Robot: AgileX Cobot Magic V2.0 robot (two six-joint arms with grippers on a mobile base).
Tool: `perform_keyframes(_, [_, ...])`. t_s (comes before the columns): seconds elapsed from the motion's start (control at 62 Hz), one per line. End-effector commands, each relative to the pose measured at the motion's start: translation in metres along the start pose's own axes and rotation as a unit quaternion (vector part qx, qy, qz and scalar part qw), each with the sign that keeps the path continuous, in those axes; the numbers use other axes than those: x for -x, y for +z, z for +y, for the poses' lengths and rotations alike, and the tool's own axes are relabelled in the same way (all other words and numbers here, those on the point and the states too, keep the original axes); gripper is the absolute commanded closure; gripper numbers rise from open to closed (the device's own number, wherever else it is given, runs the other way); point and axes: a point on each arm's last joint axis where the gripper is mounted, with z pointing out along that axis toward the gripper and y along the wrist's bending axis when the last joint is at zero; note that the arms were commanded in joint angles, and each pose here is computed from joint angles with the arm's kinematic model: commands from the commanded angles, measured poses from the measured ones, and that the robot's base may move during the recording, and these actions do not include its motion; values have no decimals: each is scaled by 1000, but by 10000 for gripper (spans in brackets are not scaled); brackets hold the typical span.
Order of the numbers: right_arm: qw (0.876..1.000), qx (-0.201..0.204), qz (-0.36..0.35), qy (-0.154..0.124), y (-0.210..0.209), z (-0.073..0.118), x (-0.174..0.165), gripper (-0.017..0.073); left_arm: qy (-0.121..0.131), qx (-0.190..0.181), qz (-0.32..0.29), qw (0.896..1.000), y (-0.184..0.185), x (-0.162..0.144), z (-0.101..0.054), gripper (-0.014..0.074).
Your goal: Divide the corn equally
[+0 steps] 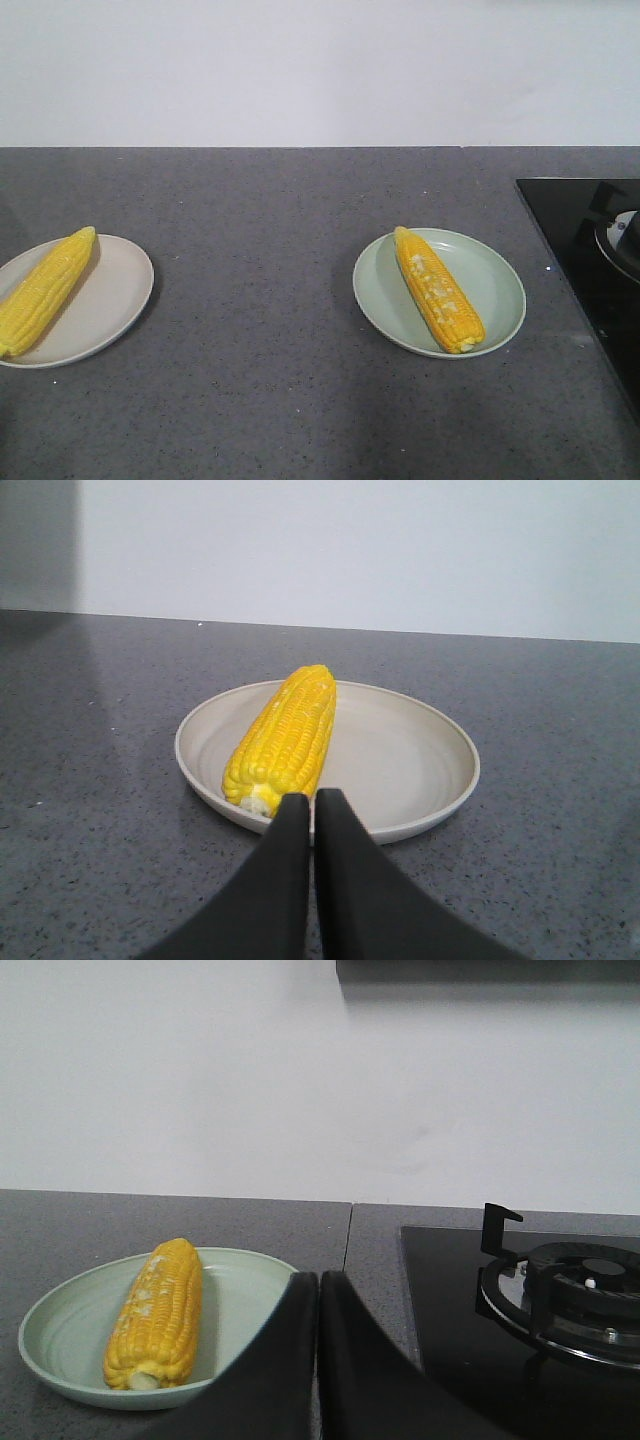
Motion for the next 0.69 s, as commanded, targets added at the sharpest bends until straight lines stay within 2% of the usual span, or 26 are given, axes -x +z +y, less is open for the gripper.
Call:
perform_keyframes(0.0, [999, -5, -36, -8, 0, 0, 2, 564, -5, -6, -53, 999, -3, 14, -2, 599])
perform_keyframes(0.677, [999, -5, -35, -8, 0, 0, 1, 564, -5, -6, -53, 999, -3, 14, -2, 599])
